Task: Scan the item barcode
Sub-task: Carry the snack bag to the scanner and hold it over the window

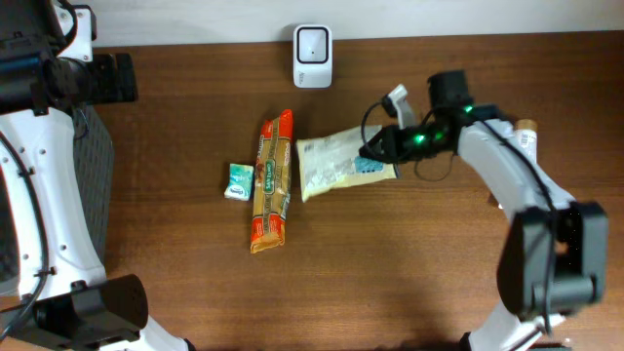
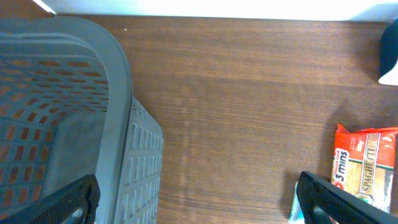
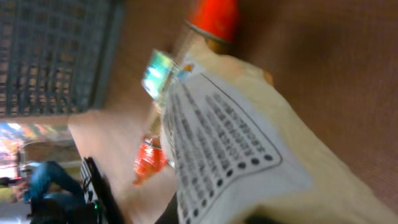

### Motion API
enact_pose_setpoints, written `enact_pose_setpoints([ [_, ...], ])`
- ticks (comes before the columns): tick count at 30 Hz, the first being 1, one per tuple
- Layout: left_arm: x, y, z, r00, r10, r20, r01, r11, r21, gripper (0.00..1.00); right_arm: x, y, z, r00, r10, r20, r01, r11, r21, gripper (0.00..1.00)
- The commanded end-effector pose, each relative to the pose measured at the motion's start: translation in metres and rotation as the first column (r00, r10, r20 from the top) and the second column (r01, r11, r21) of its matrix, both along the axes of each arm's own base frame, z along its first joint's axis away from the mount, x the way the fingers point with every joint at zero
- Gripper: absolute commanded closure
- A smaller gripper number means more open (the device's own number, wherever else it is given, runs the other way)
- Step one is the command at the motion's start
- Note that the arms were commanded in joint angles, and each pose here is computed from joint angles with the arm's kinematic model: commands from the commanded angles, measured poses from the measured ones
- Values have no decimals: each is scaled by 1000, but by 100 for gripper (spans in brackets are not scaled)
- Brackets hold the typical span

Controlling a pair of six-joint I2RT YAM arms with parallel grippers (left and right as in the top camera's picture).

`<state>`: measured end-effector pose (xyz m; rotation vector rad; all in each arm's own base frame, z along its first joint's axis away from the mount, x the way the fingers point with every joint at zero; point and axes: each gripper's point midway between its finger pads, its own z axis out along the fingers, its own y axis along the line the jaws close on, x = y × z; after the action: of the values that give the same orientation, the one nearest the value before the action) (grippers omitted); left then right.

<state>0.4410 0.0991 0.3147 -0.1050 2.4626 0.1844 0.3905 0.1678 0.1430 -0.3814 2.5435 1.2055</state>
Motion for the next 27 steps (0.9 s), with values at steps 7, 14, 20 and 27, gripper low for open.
enact_pose_setpoints([
  [7,-4,1,15,999,-5,35,4,1000,19,1,-30,9,169,863,109,493,-170,982,81,96],
  [14,-4,1,15,999,-5,34,4,1000,19,1,55,-58,133,732,-42,680,524,672,-523,96],
  [20,-4,2,15,999,-4,35,4,1000,19,1,131,-13,145,439,491,753,594,470,-653,96],
  [27,-4,1,15,999,-5,34,4,1000,19,1,200,22,139,149,789,596,801,257,-540,96],
])
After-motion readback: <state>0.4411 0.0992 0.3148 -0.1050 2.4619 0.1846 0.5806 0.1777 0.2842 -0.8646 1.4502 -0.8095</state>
